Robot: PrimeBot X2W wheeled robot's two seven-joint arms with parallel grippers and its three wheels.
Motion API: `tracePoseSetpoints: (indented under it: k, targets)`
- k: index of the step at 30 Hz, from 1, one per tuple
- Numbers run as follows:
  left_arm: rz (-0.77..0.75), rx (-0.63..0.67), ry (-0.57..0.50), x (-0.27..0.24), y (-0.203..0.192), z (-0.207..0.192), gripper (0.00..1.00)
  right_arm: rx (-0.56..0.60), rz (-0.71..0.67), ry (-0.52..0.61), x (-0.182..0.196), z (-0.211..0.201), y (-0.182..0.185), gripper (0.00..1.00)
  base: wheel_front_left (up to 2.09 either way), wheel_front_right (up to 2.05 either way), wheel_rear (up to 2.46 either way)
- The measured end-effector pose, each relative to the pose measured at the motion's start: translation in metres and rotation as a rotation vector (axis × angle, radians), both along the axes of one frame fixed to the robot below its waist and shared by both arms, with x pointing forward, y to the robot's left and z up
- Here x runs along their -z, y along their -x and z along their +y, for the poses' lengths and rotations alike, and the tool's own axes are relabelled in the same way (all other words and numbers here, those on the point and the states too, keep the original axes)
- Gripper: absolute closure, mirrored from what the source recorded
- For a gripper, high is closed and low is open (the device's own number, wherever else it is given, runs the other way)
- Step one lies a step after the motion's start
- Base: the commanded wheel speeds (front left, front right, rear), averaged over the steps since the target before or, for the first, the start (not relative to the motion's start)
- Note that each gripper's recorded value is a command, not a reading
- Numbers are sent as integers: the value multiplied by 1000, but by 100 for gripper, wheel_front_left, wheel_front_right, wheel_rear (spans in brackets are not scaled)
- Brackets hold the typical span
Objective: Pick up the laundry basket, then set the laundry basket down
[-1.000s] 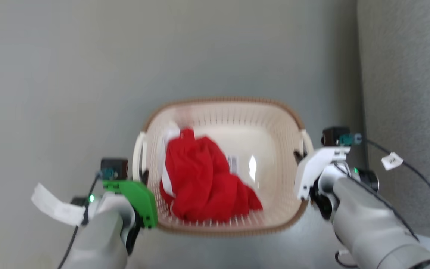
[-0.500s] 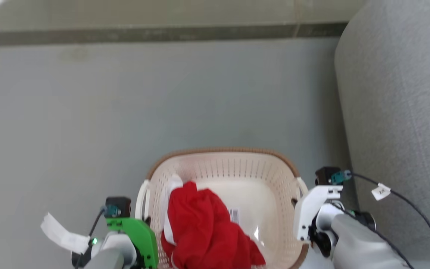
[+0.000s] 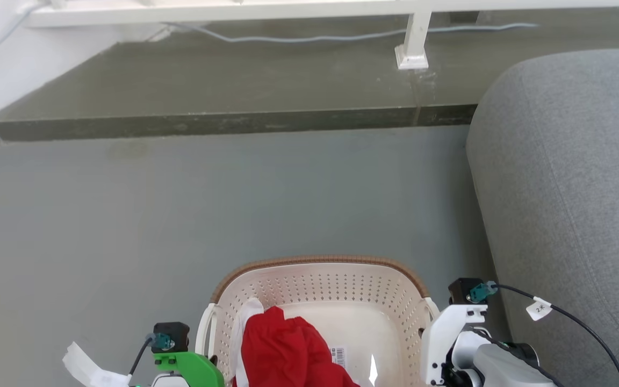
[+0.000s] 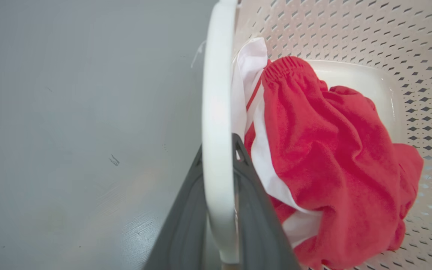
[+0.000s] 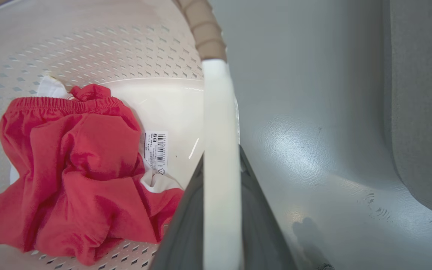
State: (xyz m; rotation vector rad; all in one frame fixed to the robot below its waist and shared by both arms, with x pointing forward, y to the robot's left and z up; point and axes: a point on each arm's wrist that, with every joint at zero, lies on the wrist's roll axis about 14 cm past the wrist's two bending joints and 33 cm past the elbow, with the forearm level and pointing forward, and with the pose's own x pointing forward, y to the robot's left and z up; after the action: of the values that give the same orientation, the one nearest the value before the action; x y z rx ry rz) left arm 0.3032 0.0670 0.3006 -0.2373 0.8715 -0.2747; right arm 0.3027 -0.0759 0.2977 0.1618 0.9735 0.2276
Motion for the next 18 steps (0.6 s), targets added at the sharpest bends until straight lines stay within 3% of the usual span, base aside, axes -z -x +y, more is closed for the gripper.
tracePoseSetpoints:
  k: [18]
  targets:
    - [-16, 2, -6, -4, 2, -2, 100, 2, -8, 8, -4, 2, 2, 100, 0, 0, 0]
